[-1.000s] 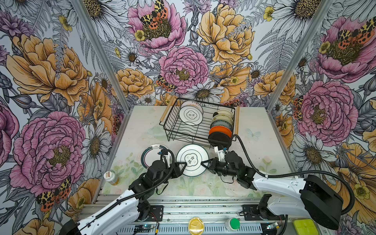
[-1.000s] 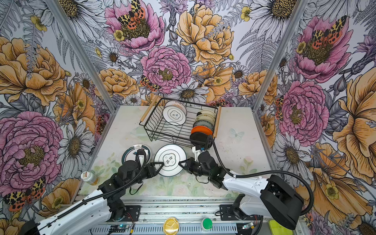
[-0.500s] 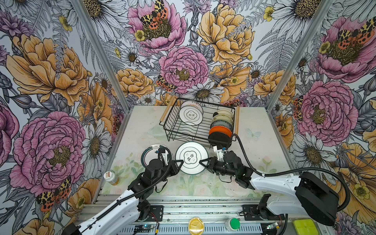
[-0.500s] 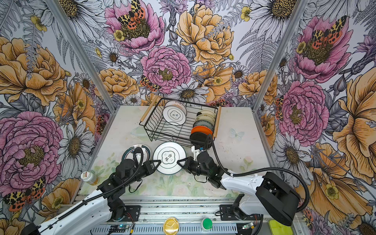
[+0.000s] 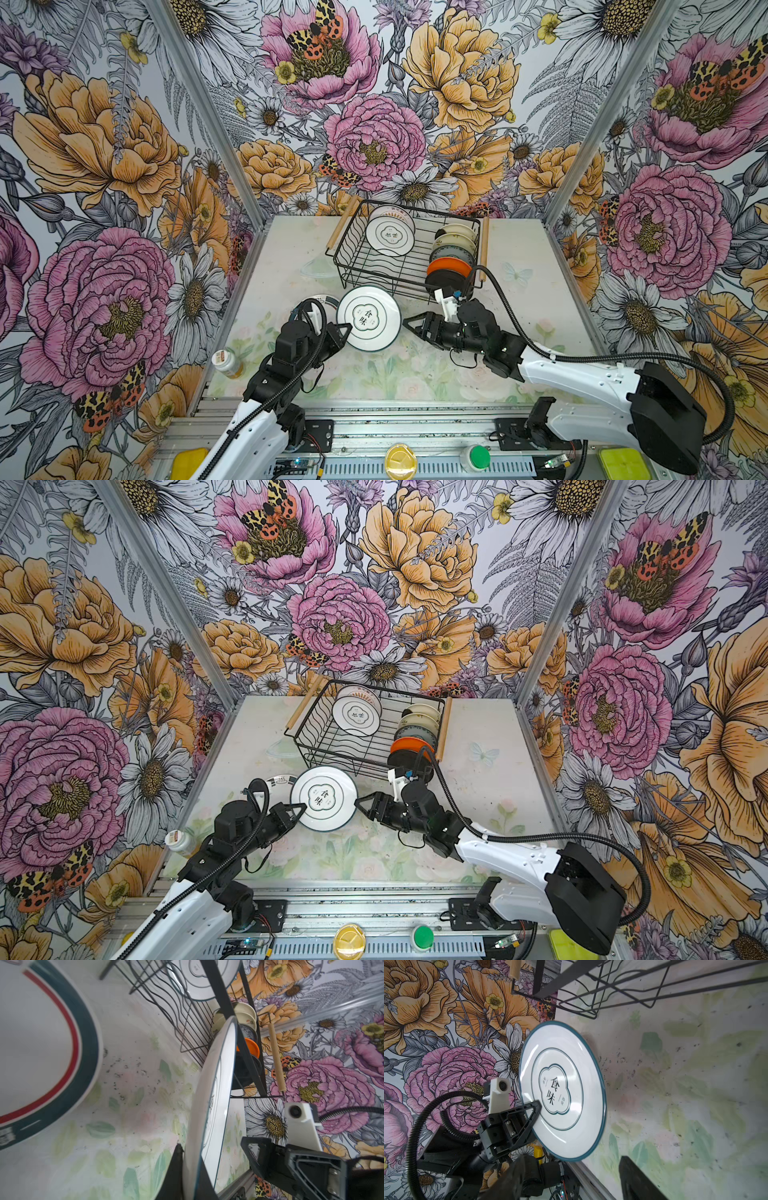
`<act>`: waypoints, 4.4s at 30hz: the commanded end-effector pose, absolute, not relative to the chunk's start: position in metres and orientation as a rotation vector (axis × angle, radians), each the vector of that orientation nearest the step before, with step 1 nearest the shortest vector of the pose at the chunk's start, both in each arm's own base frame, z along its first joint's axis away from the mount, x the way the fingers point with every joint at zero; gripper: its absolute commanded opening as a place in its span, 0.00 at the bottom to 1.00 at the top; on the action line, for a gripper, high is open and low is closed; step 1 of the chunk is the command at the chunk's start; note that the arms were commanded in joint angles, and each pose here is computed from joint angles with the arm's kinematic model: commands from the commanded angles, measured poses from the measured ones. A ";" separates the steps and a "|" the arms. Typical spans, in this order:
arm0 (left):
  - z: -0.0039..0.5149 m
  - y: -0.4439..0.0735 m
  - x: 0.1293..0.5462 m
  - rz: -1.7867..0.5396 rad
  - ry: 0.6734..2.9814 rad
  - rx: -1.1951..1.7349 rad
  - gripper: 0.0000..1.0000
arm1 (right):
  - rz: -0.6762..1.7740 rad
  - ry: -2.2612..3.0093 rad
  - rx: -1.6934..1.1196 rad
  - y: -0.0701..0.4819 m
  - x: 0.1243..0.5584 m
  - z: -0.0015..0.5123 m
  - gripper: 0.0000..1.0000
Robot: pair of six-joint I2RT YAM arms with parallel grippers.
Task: Unload the plates from the dish rack
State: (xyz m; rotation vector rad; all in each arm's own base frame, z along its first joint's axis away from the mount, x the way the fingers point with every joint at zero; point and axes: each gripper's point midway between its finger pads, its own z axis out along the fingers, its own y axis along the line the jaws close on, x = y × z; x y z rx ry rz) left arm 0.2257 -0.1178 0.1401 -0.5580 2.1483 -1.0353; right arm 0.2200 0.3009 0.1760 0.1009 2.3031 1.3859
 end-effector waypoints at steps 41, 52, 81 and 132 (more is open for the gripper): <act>0.113 0.028 0.255 -0.582 2.103 -1.087 0.12 | 1.076 2.270 -0.351 0.281 0.268 0.246 0.99; 0.096 0.027 0.253 -0.565 2.155 -1.127 0.15 | 1.077 2.268 -0.353 0.281 0.267 0.247 0.99; 0.063 0.035 0.245 -0.430 2.291 -1.235 0.61 | 1.085 2.254 -0.390 0.279 0.265 0.248 0.99; 0.091 0.038 0.275 -0.405 2.352 -1.102 0.99 | 0.608 1.990 -0.737 0.282 0.403 0.280 0.99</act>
